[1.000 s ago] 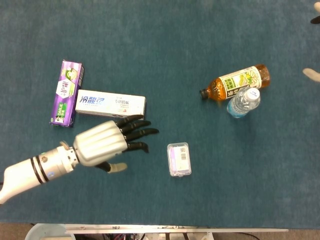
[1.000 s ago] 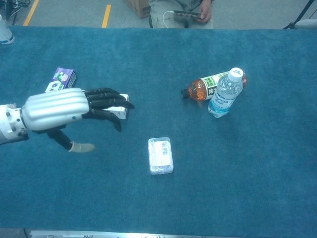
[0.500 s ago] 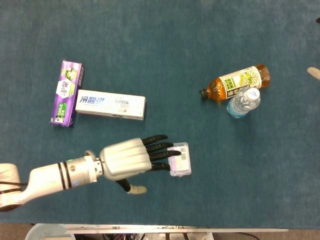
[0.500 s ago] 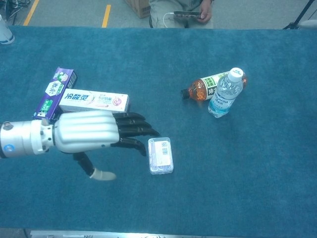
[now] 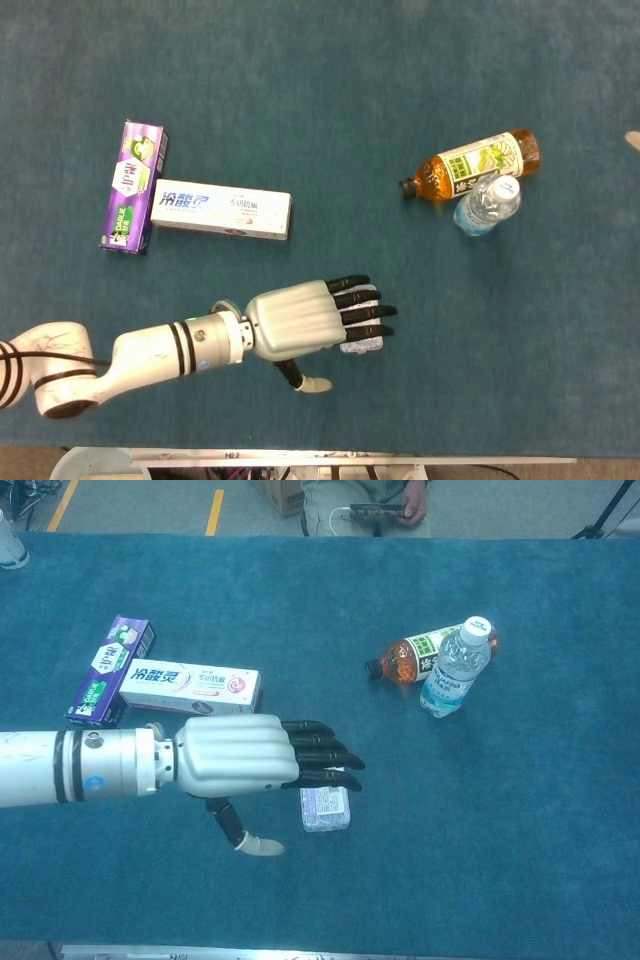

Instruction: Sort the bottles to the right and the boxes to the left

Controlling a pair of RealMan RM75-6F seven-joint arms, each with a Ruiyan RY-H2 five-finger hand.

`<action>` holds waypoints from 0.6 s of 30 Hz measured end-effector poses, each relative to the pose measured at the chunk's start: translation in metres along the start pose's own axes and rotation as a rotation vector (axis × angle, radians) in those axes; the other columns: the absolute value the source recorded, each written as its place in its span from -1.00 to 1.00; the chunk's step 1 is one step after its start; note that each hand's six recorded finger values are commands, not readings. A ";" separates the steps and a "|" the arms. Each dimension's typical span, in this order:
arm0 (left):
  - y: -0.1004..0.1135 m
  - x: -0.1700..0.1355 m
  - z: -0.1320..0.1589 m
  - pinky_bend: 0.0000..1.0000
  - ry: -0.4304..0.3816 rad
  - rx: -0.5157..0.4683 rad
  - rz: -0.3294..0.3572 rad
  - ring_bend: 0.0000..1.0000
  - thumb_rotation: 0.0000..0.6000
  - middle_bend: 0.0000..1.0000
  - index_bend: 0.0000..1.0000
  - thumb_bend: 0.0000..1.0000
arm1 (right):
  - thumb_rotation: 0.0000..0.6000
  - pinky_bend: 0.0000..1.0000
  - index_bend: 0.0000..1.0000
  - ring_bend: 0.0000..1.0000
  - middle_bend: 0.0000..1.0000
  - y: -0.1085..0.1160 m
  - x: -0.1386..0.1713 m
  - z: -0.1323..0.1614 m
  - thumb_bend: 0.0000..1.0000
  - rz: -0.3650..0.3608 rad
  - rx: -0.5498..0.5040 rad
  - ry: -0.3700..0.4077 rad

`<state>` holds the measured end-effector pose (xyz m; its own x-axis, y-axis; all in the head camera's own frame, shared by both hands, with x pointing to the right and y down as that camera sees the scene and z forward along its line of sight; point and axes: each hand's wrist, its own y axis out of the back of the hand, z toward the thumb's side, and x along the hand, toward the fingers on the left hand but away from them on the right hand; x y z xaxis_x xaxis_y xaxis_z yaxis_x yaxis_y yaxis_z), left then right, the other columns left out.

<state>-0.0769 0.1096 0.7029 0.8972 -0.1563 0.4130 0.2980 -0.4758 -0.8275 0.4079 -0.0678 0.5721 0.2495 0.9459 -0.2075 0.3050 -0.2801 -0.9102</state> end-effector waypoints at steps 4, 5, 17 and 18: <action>-0.007 0.007 -0.005 -1.00 0.024 0.034 -0.027 -1.00 -0.07 -1.00 -0.92 -0.43 | 1.00 -0.18 -0.79 -0.62 -0.40 0.000 0.000 -0.002 -0.93 0.002 0.000 -0.004; -0.009 0.008 -0.006 -1.00 0.031 0.038 -0.034 -1.00 -0.10 -1.00 -0.90 -0.43 | 1.00 -0.18 -0.79 -0.62 -0.40 0.000 -0.001 -0.002 -0.93 0.001 0.000 -0.005; -0.022 0.019 -0.005 -1.00 0.063 0.078 -0.070 -1.00 -0.19 -1.00 -0.88 -0.43 | 1.00 -0.18 -0.79 -0.62 -0.40 -0.002 -0.001 -0.004 -0.93 0.004 -0.001 -0.008; -0.024 0.019 -0.004 -1.00 0.064 0.082 -0.073 -1.00 -0.19 -1.00 -0.88 -0.43 | 1.00 -0.18 -0.79 -0.62 -0.40 -0.002 -0.001 -0.004 -0.93 0.003 -0.001 -0.008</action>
<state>-0.0679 0.1144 0.7321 0.8503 -0.1805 0.4943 0.3894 -0.4161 -0.8218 0.4108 -0.0687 0.5752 0.2429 0.9463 -0.2134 0.3054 -0.2834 -0.9091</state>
